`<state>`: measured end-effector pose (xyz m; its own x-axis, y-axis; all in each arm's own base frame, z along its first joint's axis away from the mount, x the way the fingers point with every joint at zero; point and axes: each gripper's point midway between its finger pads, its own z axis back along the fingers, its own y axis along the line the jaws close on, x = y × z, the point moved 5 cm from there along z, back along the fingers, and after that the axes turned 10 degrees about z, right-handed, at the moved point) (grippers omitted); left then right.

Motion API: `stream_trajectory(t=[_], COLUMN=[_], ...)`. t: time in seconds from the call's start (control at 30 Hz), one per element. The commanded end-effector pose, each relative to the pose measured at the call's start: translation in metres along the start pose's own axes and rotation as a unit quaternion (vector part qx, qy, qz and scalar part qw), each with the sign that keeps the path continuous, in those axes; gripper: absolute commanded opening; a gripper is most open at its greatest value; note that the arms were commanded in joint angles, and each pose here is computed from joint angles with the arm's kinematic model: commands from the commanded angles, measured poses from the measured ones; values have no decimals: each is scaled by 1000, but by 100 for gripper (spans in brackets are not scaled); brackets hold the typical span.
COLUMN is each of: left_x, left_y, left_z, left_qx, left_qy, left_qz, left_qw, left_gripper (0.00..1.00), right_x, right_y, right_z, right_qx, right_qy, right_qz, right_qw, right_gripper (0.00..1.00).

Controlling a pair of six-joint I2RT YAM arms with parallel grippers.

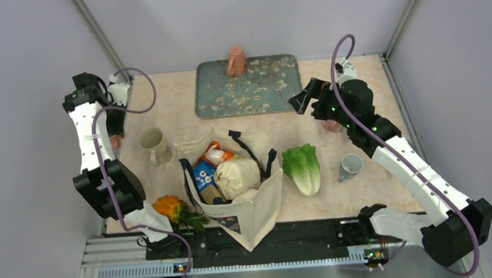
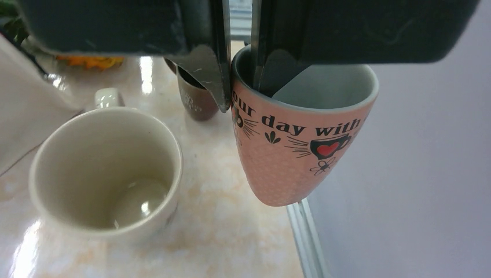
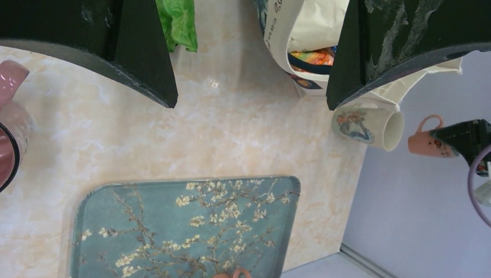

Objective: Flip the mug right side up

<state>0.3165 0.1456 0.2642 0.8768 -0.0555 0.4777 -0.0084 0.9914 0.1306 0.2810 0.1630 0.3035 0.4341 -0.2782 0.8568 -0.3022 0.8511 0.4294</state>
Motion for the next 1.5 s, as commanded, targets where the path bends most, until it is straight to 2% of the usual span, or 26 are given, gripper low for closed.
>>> stream_trajectory(t=[0.0,0.17,0.33,0.5,0.57,0.63,0.77,0.9,1.07,1.2,1.33,1.47], left_x=[-27,-36,-33,-48,-53,-57,-55,-43,-21,-16,-16,-17], left_y=[8,20,17,8,8,6,3,4,8,9,10,2], left_z=[-26,-63,-94,-121,-128,-130,-126,-112,-84,-66,-53,-35], left_qx=[-22,-43,-84,-124,-124,-129,-142,-137,-122,-112,-100,-108], left_qy=[69,100,107,160,170,177,174,153,109,93,90,73], left_qz=[-34,-25,-25,-6,-3,0,6,9,15,13,15,15], left_qw=[997,994,990,979,978,976,974,979,986,989,991,991], left_gripper=[0,0,0,0,4,20,42,54,58,60,61,61], right_x=[15,10,6,6,7,6,6,10,20,30,47,53], right_y=[11,7,6,4,3,3,2,3,8,28,58,82], right_z=[5,4,3,5,5,4,-1,-9,-34,-70,-118,-174], right_qx=[15,9,9,1,-1,-2,-9,-19,-67,-68,-24,44], right_qy=[-14,-9,-3,-5,-6,-5,-2,1,4,7,2,-31], right_qz=[15,12,10,11,12,10,6,-4,19,56,65,20], right_qw=[1000,1000,1000,1000,1000,1000,1000,1000,998,996,998,998], right_gripper=[99,99,99,99,99,99,99,99,99,99,99,97])
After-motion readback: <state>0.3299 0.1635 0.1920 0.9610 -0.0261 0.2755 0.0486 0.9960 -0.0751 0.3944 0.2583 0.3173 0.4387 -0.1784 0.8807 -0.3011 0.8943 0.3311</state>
